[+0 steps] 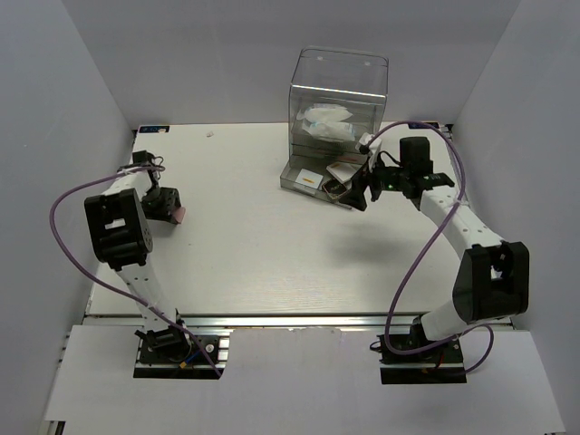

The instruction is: Organize the makeup

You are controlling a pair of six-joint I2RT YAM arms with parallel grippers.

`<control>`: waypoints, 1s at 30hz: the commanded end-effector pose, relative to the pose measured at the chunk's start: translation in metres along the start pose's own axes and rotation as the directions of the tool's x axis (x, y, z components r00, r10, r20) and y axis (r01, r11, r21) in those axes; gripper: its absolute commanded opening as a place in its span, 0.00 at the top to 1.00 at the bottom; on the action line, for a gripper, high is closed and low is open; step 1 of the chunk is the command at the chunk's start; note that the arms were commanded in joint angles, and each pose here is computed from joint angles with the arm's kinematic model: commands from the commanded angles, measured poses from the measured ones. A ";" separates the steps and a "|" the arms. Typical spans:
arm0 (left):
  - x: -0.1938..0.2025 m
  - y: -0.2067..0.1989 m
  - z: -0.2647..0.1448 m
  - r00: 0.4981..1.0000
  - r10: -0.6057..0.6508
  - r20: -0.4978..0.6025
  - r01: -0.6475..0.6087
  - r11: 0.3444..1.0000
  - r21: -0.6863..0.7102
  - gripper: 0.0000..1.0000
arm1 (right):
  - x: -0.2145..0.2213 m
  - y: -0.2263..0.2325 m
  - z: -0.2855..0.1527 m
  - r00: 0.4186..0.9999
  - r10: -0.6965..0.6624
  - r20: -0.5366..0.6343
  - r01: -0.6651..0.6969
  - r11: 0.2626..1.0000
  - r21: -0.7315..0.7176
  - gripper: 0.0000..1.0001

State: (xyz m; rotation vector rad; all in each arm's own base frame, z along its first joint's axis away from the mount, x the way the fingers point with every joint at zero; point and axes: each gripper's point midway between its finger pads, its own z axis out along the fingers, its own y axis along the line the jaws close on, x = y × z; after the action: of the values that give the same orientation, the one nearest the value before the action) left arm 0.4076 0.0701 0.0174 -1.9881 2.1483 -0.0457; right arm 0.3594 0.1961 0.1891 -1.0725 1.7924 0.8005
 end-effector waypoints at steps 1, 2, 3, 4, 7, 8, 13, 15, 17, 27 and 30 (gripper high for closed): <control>0.024 -0.002 0.001 0.990 0.128 -0.052 -0.123 0.989 0.083 0.86 | -0.022 0.003 -0.012 0.996 -0.062 0.067 0.061 0.998 0.017 0.11; 0.028 -0.014 -0.015 0.986 0.159 -0.055 -0.149 0.977 0.152 0.88 | -0.022 0.002 -0.014 0.996 -0.064 0.065 0.062 0.998 0.031 0.11; 0.033 -0.016 -0.022 0.980 0.191 -0.051 -0.179 0.967 0.180 0.91 | -0.021 0.000 -0.015 0.996 -0.066 0.063 0.064 0.997 0.040 0.11; 0.041 -0.026 -0.041 0.969 0.246 -0.024 -0.233 0.941 0.247 0.93 | -0.024 -0.003 -0.017 0.995 -0.077 0.066 0.073 0.996 0.058 0.11; 0.078 -0.032 -0.068 0.937 0.350 -0.019 -0.318 0.872 0.372 0.97 | -0.028 -0.009 -0.023 0.992 -0.095 0.077 0.087 0.991 0.101 0.11; 0.084 -0.047 -0.094 0.931 0.365 0.025 -0.333 0.817 0.470 0.97 | -0.031 -0.012 -0.024 0.990 -0.108 0.086 0.098 0.988 0.118 0.11; 0.161 -0.061 -0.154 0.869 0.482 0.113 -0.425 0.609 0.670 0.97 | -0.039 -0.041 -0.034 0.991 -0.035 0.133 0.002 0.971 0.238 0.11; 0.186 -0.071 -0.181 0.849 0.501 0.166 -0.446 0.511 0.735 0.98 | -0.040 -0.054 -0.040 0.990 0.012 0.140 -0.047 0.967 0.249 0.11; 0.201 -0.081 -0.199 0.840 0.502 0.205 -0.453 0.441 0.775 0.98 | -0.042 -0.057 -0.045 0.985 0.072 0.158 -0.107 0.969 0.225 0.11; 0.341 -0.110 -0.201 0.715 0.673 0.188 -0.494 0.296 0.817 0.90 | -0.043 -0.068 -0.087 0.979 0.072 0.192 -0.130 0.942 0.310 0.11; 0.368 -0.128 -0.197 0.690 0.699 0.188 -0.506 0.280 0.816 0.87 | -0.033 -0.065 -0.093 0.978 0.088 0.189 -0.146 0.936 0.320 0.10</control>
State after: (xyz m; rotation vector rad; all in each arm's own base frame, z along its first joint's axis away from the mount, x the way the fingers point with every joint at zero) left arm 0.4604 -0.3027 0.1484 -0.6044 2.2546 -0.9288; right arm 0.4024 0.1092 0.2349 -0.6642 1.8231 0.6348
